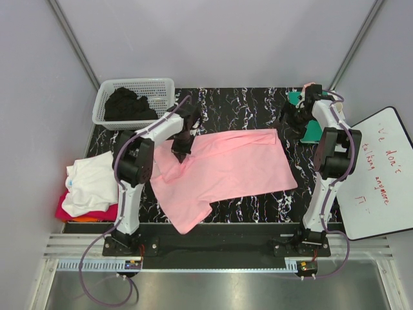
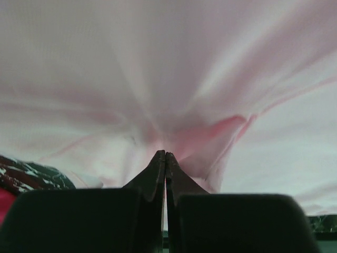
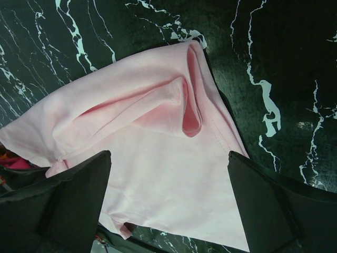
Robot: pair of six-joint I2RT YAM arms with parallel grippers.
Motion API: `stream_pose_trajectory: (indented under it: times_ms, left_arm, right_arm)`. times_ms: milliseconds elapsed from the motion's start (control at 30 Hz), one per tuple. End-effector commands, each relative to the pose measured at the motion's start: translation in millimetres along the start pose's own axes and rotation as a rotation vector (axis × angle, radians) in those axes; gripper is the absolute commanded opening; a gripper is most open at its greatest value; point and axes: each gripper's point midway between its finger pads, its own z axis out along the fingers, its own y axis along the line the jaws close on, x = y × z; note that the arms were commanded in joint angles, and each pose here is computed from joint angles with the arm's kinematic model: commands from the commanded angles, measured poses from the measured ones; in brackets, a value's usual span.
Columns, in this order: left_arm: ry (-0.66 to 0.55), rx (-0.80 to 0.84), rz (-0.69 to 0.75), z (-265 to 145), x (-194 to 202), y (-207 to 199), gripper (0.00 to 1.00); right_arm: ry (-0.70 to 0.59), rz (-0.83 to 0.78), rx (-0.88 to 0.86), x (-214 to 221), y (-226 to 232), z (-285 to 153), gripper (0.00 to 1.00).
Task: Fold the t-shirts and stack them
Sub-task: Fold the flattened tshirt in 1/3 of the way, then grap the side of the flattened tshirt closest away from the robot with both arms
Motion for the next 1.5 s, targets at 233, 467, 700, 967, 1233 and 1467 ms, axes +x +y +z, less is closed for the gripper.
stream_pose_trajectory:
  times_ms: [233,467,700,967,1233,1467]
  left_arm:
    - [-0.056,0.095,0.061,-47,38,-30,0.0]
    - [-0.062,0.115,0.063,-50,50,-39,0.0]
    - [-0.092,0.117,0.013,-74,63,-33,0.0]
    - [-0.086,0.203,-0.06,-100,124,-29,0.67]
    - [-0.008,0.335,-0.133,-92,173,-43,0.93]
    - [0.026,0.467,-0.139,-63,195,-61,0.89]
  right_arm:
    - [-0.023,-0.018,-0.048,-11,12,-7,1.0]
    - [-0.018,-0.013,-0.024,-1,5,-12,1.0]
    - [0.017,0.024,0.04,28,-18,-20,1.0]
    - [0.066,0.058,0.105,90,-38,-69,1.0]
    - [0.191,0.115,0.218,166,-65,-90,0.97]
    - [0.237,0.203,0.304,189,-85,-82,0.84]
